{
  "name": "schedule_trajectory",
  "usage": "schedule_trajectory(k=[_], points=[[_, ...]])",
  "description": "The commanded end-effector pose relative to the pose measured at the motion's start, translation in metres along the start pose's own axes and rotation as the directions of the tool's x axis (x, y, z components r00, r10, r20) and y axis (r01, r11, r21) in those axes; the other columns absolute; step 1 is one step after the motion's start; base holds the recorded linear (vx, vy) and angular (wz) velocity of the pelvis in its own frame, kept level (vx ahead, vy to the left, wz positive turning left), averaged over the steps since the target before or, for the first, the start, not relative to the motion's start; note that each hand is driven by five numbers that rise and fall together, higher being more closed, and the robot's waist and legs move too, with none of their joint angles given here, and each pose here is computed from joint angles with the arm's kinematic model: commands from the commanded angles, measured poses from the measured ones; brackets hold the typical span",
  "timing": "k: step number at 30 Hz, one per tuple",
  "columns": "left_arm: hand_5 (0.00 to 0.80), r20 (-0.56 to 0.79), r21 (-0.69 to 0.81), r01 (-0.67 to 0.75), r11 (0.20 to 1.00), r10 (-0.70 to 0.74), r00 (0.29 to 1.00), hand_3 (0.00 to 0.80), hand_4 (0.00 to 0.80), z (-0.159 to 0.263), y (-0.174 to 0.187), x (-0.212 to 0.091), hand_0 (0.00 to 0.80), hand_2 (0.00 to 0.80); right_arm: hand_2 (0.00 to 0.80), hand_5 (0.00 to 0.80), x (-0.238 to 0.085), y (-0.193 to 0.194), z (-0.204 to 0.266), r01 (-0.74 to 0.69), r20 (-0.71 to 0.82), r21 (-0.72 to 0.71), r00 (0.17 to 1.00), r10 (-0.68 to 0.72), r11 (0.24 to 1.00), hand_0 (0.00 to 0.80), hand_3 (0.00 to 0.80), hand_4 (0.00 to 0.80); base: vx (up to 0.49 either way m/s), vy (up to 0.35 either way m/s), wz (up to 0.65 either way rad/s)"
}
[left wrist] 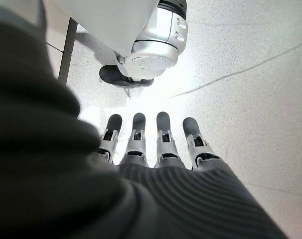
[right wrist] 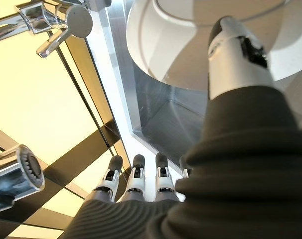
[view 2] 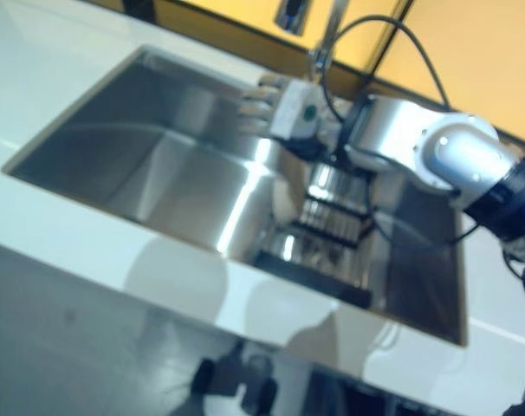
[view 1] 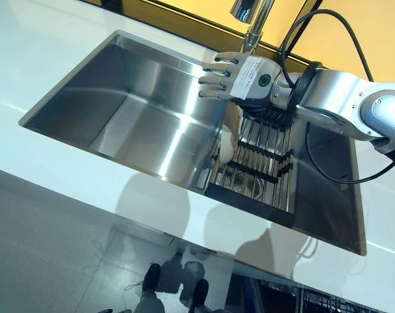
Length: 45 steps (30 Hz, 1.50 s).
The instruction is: Take plates into dishwasher
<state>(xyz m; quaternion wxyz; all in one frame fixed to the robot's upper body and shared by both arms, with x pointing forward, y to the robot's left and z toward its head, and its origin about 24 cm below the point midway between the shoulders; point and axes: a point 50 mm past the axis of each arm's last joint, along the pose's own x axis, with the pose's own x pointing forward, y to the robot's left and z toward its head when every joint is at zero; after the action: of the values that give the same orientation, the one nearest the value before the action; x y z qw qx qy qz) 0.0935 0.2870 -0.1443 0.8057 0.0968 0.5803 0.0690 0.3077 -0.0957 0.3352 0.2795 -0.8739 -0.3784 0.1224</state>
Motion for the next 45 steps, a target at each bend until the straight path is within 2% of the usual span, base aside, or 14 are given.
schedule_trajectory(k=[1,18,29,30,31,33,37,45], points=[[0.0,0.017,-0.013,-0.031,0.999,0.031,0.999,0.0,0.0,0.004,0.009,-0.001,0.0,0.0,0.0,0.0,-0.003,0.003,-0.014,-0.034,-0.071,-0.025,0.997,0.032,0.999,0.0,0.0,0.0,0.0,0.0,0.0],[0.0,0.057,-0.007,-0.022,1.0,0.022,0.998,0.0,0.0,0.013,0.009,0.0,0.0,0.0,0.0,0.0,-0.004,0.026,-0.006,-0.164,-0.038,-0.052,0.986,0.162,0.985,0.0,0.0,0.0,0.001,0.002,0.03],[0.0,0.077,-0.01,-0.012,1.0,0.013,0.997,0.0,0.0,0.017,0.009,0.0,0.0,0.0,0.0,0.0,-0.006,0.055,0.005,-0.375,0.003,-0.101,0.926,0.377,0.922,0.0,0.0,0.0,-0.001,0.002,0.01],[0.0,0.078,-0.01,-0.012,1.0,0.013,0.997,0.0,0.0,0.018,0.009,0.0,0.0,0.0,0.107,0.107,-0.006,0.058,0.007,-0.391,0.006,-0.104,0.919,0.394,0.914,0.107,0.107,0.107,0.0,0.0,0.0],[0.0,0.079,-0.012,-0.012,1.0,0.013,0.997,0.0,0.0,0.017,0.009,0.0,0.0,0.0,0.314,0.314,-0.006,0.06,0.008,-0.407,0.008,-0.11,0.912,0.41,0.907,0.314,0.314,0.314,0.0,0.0,0.0],[0.0,0.08,-0.015,-0.011,1.0,0.012,0.997,0.0,0.0,0.018,0.009,0.0,0.0,0.0,0.8,0.8,-0.005,0.063,0.008,-0.438,0.006,-0.115,0.897,0.441,0.892,0.8,0.8,0.8,0.0,0.0,0.0],[0.0,0.083,-0.015,-0.009,1.0,0.01,0.996,0.0,0.0,0.018,0.008,0.0,0.0,0.0,0.8,0.8,-0.005,0.072,0.008,-0.507,-0.023,-0.11,0.861,0.508,0.855,0.8,0.8,0.8,0.0,0.0,0.0],[0.0,0.077,-0.006,-0.013,1.0,0.013,0.997,0.0,0.0,0.017,0.009,0.0,0.0,0.0,0.8,0.8,-0.005,0.08,-0.001,-0.533,-0.078,-0.084,0.846,0.528,0.842,0.8,0.8,0.8,0.0,0.0,0.0]])
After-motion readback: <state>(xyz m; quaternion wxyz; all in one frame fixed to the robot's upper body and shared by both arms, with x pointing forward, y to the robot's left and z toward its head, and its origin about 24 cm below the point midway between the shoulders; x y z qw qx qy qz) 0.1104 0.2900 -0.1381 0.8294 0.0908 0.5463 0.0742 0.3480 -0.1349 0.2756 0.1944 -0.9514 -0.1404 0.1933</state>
